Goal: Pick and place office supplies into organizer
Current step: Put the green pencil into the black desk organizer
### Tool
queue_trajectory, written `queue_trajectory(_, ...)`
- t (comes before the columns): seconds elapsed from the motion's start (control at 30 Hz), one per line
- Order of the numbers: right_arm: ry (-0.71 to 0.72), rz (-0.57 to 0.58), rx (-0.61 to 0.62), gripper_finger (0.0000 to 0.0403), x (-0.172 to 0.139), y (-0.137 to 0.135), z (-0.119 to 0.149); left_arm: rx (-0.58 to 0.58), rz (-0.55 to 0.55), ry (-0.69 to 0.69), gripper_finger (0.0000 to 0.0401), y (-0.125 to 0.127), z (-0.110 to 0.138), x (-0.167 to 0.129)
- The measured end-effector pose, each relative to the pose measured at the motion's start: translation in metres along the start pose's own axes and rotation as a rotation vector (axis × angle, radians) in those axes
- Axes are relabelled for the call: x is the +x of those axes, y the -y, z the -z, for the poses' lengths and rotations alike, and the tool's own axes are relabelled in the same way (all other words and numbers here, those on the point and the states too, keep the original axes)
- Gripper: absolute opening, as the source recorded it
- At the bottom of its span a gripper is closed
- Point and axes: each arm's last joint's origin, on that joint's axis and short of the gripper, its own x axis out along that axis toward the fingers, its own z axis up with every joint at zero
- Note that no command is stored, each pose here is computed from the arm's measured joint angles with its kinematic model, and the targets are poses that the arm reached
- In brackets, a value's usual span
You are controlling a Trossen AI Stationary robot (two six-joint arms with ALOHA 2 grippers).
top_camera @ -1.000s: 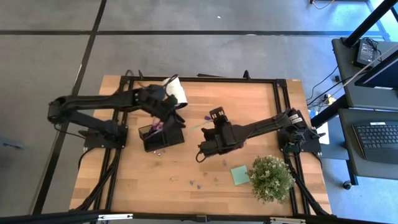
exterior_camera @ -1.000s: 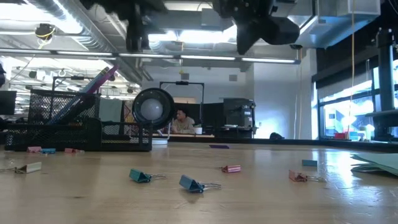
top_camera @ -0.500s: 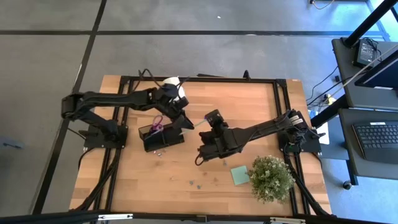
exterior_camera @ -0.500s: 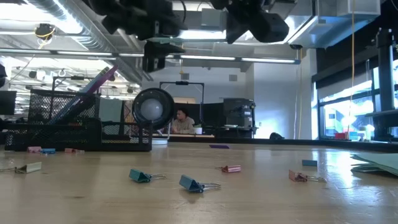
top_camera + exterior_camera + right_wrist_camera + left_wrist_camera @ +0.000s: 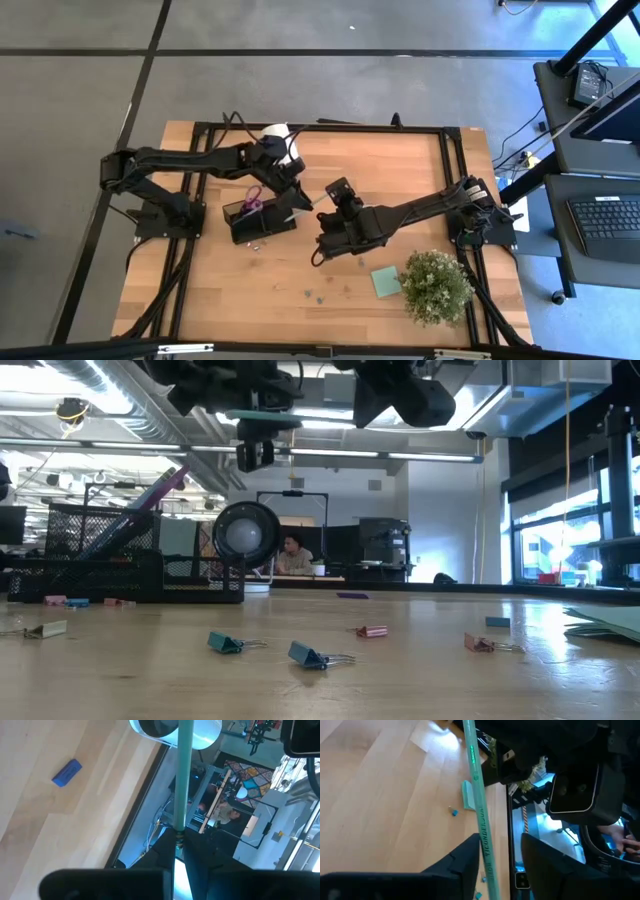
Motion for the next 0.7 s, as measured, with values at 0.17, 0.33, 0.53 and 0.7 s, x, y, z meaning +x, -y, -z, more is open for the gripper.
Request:
queue_trajectory(0.17, -0.004, -0.001, 0.003, 0.0029, 0.0019, 0.0009, 0.0004, 0.007, 0.011, -0.011, 0.0101, 0.0028, 0.002, 0.0025)
queue_trajectory(0.33, -0.001, 0.0, 0.012, 0.0029, 0.0023, 0.0014, -0.0002, 0.012, 0.018, -0.021, 0.0097, 0.0054, 0.0039, 0.0046)
queue_trajectory(0.53, 0.001, 0.0, 0.015, 0.0029, 0.0023, 0.0015, -0.0005, 0.012, 0.019, -0.022, 0.0092, 0.0055, 0.004, 0.0047)
queue_trajectory(0.7, 0.001, 0.001, 0.015, 0.0029, 0.0021, 0.0015, -0.0005, 0.007, 0.015, -0.023, 0.0055, 0.0051, 0.0044, 0.0047)
